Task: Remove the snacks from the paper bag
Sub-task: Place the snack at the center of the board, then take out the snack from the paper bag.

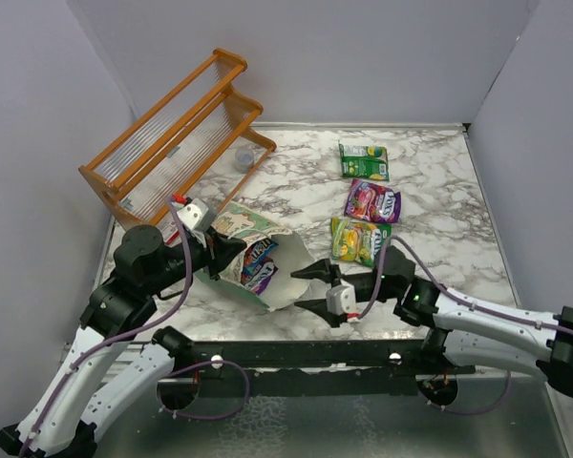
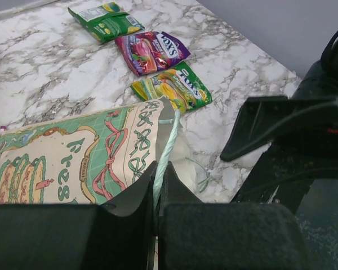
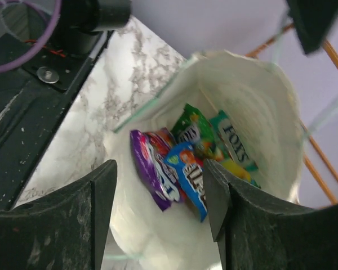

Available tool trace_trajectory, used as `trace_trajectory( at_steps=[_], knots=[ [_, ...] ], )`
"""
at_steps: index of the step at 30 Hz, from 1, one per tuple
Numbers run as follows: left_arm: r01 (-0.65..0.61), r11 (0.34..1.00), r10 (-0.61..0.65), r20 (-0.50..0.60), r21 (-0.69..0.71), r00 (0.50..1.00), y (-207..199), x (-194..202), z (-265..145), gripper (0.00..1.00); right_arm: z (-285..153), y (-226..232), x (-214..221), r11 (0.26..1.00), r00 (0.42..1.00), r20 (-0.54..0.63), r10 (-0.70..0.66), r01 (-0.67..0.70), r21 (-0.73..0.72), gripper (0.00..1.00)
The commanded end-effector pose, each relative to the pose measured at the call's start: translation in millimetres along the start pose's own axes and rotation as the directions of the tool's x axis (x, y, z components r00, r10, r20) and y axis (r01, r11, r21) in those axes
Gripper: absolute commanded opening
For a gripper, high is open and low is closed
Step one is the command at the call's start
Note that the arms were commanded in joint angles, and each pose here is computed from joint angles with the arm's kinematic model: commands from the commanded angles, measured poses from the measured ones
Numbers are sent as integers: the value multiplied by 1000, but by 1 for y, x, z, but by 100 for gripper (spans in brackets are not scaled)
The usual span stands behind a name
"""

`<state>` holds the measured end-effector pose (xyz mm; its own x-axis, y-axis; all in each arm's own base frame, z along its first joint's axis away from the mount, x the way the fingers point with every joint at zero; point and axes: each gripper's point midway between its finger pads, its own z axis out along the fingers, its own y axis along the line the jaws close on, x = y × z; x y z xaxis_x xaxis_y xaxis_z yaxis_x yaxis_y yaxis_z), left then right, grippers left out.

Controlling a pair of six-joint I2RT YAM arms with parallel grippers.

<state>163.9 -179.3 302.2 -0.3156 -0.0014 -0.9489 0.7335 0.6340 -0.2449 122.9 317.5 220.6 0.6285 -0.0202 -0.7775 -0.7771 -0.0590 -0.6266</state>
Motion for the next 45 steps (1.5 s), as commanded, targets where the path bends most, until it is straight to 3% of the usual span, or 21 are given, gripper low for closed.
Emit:
trace_trajectory(
  at_steps=[1,6,10,15,27,33,41,43,45],
  knots=[
    [10,999,-10,13,-33,1000,3,-2,-6,0,26,0,21,989,981,-127,-144,140,-40,58],
    [-1,1000,1,-16,6,1000,-2,0,-2,0,50,-9,37,985,969,-189,-158,142,-98,50],
    [26,999,-25,-20,29,999,-4,4,4,0,62,-3,70,974,928,-310,-205,161,-159,49],
    [24,1000,-24,-8,7,1000,-2,-1,1,0,76,-6,90,972,902,-376,-210,152,-177,51],
    [59,998,-60,-17,-16,998,0,1,1,0,88,12,143,950,837,-478,-266,143,-277,53],
    [50,999,-50,10,-4,999,-3,-8,-1,0,102,17,153,946,849,-458,-265,137,-293,52],
    [38,999,-38,30,-7,999,-5,-16,-6,0,114,22,163,942,853,-449,-268,135,-306,34],
    [41,999,-41,33,-15,999,-5,-19,-8,0,113,21,161,942,852,-450,-267,132,-309,24],
    [37,999,-37,37,-6,999,-6,-18,-8,0,111,16,156,946,855,-444,-267,144,-291,4]
  ],
)
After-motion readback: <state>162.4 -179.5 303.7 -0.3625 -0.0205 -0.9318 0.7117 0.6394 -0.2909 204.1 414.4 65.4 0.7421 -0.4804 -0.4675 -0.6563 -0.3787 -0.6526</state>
